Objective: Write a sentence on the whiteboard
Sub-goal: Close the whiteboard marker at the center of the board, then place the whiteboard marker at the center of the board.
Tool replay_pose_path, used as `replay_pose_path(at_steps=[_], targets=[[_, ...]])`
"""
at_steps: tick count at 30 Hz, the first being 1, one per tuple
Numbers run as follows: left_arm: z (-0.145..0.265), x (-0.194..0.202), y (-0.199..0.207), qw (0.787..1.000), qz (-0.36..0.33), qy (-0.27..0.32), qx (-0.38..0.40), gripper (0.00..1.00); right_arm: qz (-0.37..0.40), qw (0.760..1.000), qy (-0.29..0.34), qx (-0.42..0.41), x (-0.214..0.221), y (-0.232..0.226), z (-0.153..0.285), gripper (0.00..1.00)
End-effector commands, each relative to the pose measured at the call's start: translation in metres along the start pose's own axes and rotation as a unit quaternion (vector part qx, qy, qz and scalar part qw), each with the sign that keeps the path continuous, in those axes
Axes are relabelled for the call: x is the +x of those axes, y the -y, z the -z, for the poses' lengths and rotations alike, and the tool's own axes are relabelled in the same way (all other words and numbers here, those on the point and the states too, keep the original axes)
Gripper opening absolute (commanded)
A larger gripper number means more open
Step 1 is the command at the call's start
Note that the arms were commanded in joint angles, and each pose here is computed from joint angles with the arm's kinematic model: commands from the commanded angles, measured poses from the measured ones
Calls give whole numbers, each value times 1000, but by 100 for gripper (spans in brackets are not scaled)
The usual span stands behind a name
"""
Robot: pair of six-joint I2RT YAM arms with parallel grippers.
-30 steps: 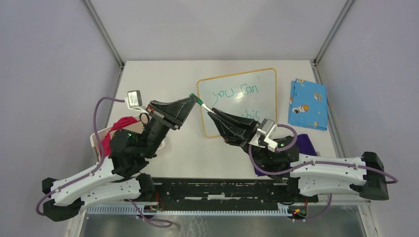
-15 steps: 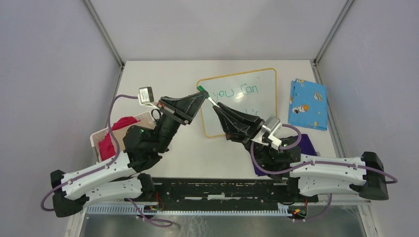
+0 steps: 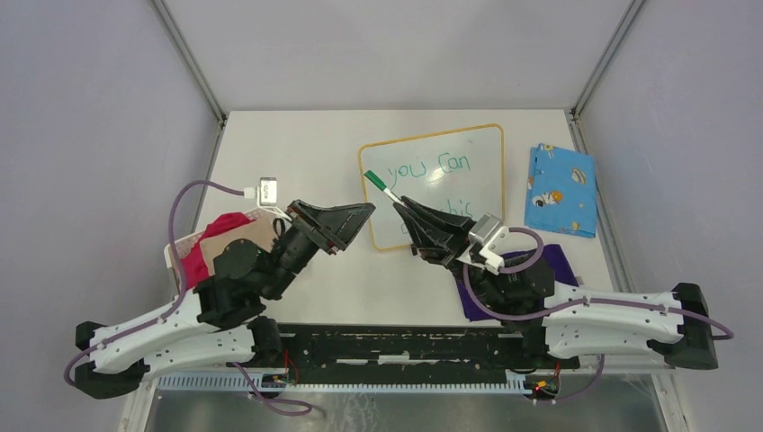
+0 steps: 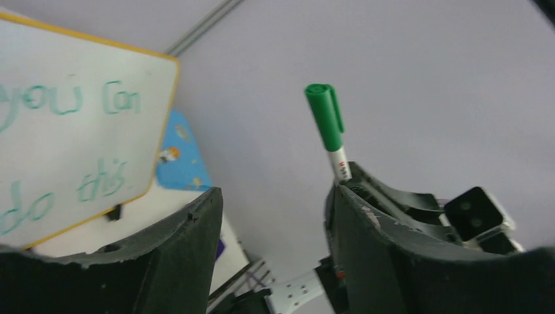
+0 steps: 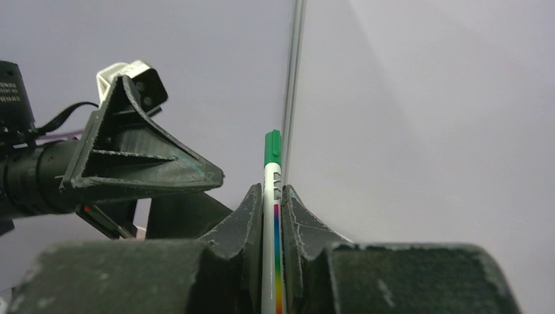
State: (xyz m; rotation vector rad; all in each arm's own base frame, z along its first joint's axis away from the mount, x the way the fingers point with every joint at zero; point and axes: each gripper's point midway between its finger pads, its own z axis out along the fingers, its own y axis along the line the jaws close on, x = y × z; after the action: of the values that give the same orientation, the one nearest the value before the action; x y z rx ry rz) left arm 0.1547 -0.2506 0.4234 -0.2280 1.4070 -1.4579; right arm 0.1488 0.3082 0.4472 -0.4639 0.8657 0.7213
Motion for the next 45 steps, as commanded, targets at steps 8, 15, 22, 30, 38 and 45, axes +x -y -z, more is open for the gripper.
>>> replay_pose_path(at_steps=[8, 15, 22, 30, 38, 45], targets=[[77, -65, -83, 965, -152, 36, -211, 89, -20, 981, -193, 20, 107, 14, 74, 0], [80, -47, -101, 950, -218, -15, -222, 89, -150, 932, -330, -21, 212, -13, 133, 0], [75, -13, -136, 916, -271, -83, -285, 88, -251, 888, -384, -12, 259, -21, 159, 0], [85, -7, -148, 915, -265, -86, -291, 88, -270, 838, -473, 26, 307, -20, 196, 1], [92, -7, -156, 916, -259, -82, -295, 88, -257, 816, -514, 60, 329, -8, 228, 17], [91, -6, -157, 914, -261, -84, -299, 88, -228, 804, -539, 109, 337, 17, 255, 32]])
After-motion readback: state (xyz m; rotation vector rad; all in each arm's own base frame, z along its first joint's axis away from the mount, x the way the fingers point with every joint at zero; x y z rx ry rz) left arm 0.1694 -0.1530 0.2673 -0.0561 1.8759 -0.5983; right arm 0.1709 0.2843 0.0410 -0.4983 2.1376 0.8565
